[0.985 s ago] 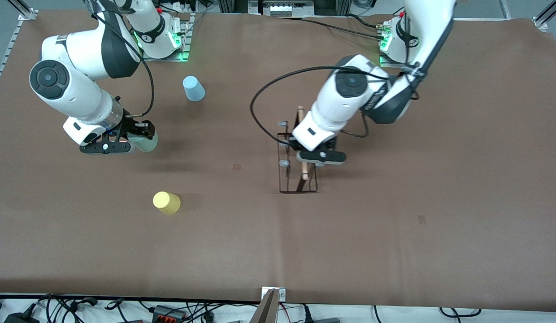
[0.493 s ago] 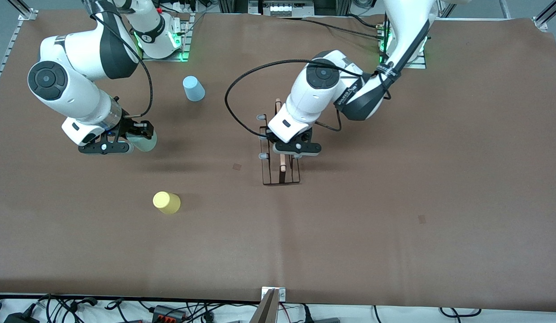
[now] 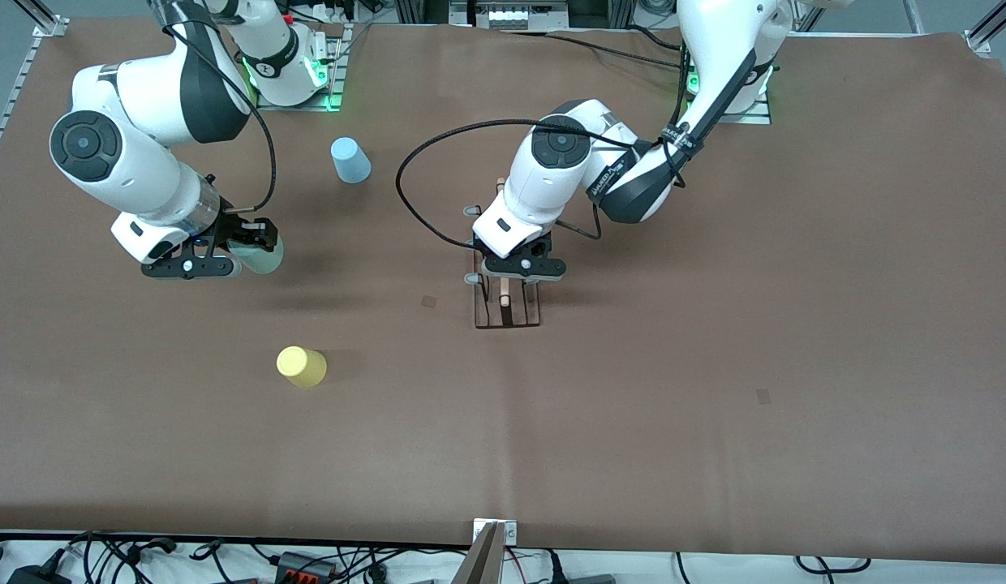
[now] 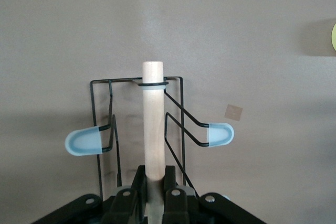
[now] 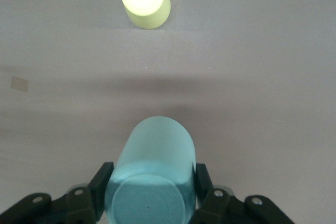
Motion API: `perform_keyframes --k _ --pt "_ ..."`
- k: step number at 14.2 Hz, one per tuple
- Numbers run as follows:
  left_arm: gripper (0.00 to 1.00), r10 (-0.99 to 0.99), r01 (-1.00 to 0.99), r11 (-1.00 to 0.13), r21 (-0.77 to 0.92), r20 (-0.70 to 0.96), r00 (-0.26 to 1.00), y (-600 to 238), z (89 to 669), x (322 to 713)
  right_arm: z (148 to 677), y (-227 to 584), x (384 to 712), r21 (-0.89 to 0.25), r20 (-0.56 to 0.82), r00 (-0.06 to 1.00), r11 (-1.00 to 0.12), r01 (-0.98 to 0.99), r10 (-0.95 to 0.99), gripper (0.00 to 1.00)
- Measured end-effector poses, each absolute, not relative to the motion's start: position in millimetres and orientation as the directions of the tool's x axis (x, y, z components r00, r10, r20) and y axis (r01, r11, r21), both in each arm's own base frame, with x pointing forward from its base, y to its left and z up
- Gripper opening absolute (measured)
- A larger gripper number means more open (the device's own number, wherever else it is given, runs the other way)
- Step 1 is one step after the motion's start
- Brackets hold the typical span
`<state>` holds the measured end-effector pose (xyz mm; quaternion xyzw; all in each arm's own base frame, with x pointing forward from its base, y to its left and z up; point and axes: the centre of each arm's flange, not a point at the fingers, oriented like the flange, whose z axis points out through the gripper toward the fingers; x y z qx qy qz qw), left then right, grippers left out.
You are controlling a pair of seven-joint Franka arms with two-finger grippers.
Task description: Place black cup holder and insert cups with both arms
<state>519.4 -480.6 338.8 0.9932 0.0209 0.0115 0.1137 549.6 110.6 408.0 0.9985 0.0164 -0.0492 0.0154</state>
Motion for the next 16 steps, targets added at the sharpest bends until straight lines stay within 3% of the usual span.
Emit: perform_keyframes --k 3,7,11,16 --pt "0.27 0.050 0.038 -0.973 0.230 0.046 0.998 -481 349 525 408 110 550 0.029 -0.099 0.995 -0.999 0.034 0.031 0.67" --pt "0.62 0.052 0.035 -0.985 0.169 0.100 0.994 -459 401 538 408 110 550 0.029 -0.100 0.995 -0.999 0.032 0.029 0.67" --pt "1.00 0.011 0.010 -1.000 0.013 0.059 0.998 -365 472 557 407 123 544 0.036 -0.119 0.993 -0.999 -0.010 -0.014 0.67" --pt "1.00 -0.120 -0.132 -0.987 -0.086 -0.139 0.983 -217 466 598 431 278 499 0.036 -0.068 0.980 -0.982 -0.184 -0.186 0.67"
